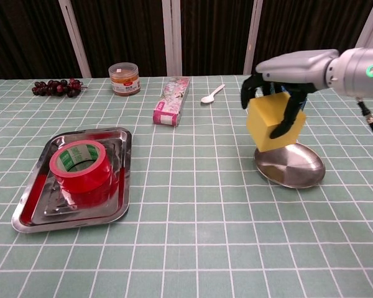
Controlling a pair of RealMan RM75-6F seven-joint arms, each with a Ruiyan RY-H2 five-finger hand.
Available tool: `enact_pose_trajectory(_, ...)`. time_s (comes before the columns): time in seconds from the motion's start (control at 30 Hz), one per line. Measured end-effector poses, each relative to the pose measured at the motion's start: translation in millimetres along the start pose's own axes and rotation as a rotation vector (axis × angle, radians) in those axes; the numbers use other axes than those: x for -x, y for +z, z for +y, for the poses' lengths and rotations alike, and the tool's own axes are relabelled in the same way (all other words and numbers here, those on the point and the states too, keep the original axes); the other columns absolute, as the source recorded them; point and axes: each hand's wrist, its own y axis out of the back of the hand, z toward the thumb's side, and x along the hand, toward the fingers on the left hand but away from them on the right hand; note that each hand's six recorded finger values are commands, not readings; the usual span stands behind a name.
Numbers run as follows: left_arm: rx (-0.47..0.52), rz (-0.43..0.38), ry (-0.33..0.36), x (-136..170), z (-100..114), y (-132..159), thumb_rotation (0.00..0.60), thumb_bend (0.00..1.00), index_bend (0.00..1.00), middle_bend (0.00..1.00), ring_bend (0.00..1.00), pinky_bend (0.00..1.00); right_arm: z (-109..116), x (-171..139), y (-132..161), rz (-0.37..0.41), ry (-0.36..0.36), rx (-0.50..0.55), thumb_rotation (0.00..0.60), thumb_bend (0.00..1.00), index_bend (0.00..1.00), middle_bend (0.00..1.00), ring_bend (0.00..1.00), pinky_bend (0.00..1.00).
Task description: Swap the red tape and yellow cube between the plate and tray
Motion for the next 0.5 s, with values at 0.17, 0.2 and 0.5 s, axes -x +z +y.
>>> enact_pose_trajectory(0.17, 0.003, 0.009, 0.008, 0, 1, 0, 0.600, 0.04, 0.12, 0.00, 0.00, 0.00, -19, -12, -27, -0.045, 0.076, 0.002, 0.600, 0.24, 0.36, 0.37, 0.55, 0.43)
enact_pose_trajectory(0.2, 0.002, 0.008, 0.007, -1, 0, 0, 0.600, 0.04, 0.12, 0.00, 0.00, 0.00, -21, -13, -29, -0.050, 0.084, 0.005, 0.600, 0.24, 0.36, 0.36, 0.54, 0.43)
enact_pose_trajectory(0.5, -0.004, 0.010, 0.002, -4, -4, 1, 0.600, 0.04, 0.12, 0.00, 0.00, 0.00, -39, -18, -32, -0.036, 0.116, 0.027, 0.600, 0.24, 0.29, 0.27, 0.44, 0.38)
